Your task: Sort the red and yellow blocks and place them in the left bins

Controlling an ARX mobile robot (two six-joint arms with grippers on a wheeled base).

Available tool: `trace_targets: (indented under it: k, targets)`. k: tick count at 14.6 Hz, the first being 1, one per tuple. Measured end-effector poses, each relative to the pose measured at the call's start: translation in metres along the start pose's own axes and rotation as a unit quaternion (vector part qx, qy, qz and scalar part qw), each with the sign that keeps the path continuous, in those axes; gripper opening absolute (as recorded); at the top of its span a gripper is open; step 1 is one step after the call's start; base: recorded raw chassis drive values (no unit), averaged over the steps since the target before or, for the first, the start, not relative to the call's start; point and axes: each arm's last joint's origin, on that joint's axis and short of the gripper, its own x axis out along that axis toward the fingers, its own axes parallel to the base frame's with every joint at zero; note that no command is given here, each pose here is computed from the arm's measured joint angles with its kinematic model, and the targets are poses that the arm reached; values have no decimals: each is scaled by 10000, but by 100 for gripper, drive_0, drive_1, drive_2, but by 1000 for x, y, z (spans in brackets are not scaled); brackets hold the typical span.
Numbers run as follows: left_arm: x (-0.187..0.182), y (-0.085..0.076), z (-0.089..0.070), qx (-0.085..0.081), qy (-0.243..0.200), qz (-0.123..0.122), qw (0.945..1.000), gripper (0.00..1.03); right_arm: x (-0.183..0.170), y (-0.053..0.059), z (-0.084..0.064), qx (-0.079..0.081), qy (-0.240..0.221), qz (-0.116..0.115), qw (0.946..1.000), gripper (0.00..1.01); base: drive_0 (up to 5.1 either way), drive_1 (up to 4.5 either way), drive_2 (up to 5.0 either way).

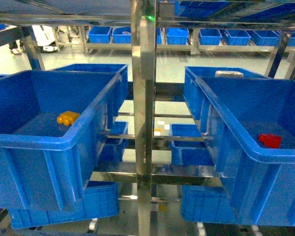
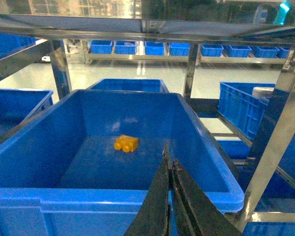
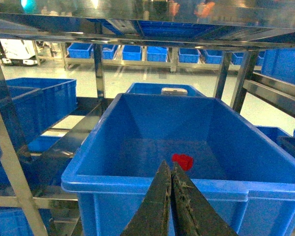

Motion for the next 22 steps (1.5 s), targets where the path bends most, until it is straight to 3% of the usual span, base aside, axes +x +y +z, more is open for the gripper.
trace_targets:
  k: [8, 14, 15, 16, 21, 22]
  targets:
    - [-29, 0, -20, 0, -57, -1, 10000, 2, -19, 0, 3, 2, -44, -2, 10000, 2, 0, 0, 0]
    - [-42, 0, -18, 2, -111, -2, 9999, 2, -28, 0, 3, 5, -42, -21, 10000, 2, 0, 0, 0]
    - [-44, 0, -18, 4, -120, -4, 9999, 2, -34, 0, -3, 9, 204, -15, 9998, 2, 0, 0, 0]
    - [-45, 0, -18, 2, -103, 0, 9999, 2, -39, 0, 1, 9, -46, -21, 10000, 2, 0, 0, 0]
    - [-59, 0, -24, 10, 53, 12, 10000, 2, -38, 0, 0, 13, 6, -36, 10000, 2, 0, 0, 0]
    - [-60, 0, -19, 11, -132, 8, 9999, 2, -38, 0, 0, 13, 4, -32, 10000, 2, 0, 0, 0]
